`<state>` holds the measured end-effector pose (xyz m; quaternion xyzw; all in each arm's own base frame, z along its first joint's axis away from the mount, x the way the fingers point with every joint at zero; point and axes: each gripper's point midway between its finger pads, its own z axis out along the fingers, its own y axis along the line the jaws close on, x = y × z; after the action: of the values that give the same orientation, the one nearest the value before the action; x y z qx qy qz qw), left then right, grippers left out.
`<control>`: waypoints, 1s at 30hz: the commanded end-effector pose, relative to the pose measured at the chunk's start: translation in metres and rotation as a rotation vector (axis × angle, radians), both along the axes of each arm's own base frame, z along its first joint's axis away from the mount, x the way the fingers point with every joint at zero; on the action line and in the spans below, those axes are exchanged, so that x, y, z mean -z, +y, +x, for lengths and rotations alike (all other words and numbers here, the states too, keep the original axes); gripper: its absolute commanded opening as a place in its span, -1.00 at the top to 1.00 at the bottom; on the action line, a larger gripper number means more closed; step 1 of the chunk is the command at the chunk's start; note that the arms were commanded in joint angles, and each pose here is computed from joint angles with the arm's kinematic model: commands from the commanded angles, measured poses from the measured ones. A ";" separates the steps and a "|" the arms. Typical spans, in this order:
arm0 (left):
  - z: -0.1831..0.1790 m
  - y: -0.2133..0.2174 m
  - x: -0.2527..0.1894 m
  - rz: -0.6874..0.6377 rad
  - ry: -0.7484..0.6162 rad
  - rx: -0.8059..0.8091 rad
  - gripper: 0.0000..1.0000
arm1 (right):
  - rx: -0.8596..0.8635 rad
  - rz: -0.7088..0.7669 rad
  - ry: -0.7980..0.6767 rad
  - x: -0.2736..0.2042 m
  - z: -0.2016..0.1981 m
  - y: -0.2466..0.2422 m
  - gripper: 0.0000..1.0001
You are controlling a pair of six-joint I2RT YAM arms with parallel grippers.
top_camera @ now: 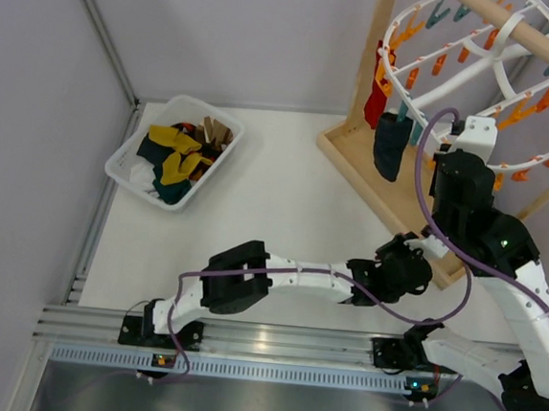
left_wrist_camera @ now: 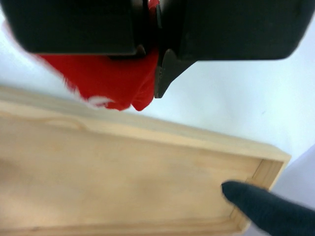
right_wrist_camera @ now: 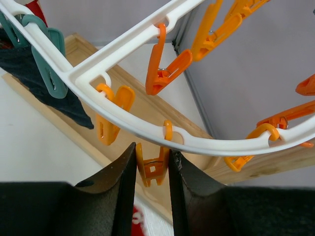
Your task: Remove the socks clipped to the hanger
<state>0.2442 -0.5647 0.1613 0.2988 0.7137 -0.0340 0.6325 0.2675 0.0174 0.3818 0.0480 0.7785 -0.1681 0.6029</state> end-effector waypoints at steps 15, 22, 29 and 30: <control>0.080 0.238 -0.032 -0.279 0.300 -0.350 1.00 | -0.207 0.202 -0.040 -0.003 -0.036 0.019 -0.64; 0.134 0.360 -0.036 -0.351 0.375 -0.578 1.00 | -0.378 0.276 -0.009 0.007 -0.065 0.034 -0.99; 0.202 0.462 -0.070 -0.517 0.392 -0.741 1.00 | -0.423 0.320 -0.045 0.015 -0.087 0.027 -0.99; 0.214 0.487 -0.072 -0.545 0.379 -0.794 1.00 | -0.422 0.322 -0.049 0.015 -0.088 0.027 -0.99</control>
<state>0.4315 -0.1015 0.1951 -0.1382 0.8611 0.0151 0.4890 0.1857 0.0371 0.3693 -0.0061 0.7734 0.0633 0.6307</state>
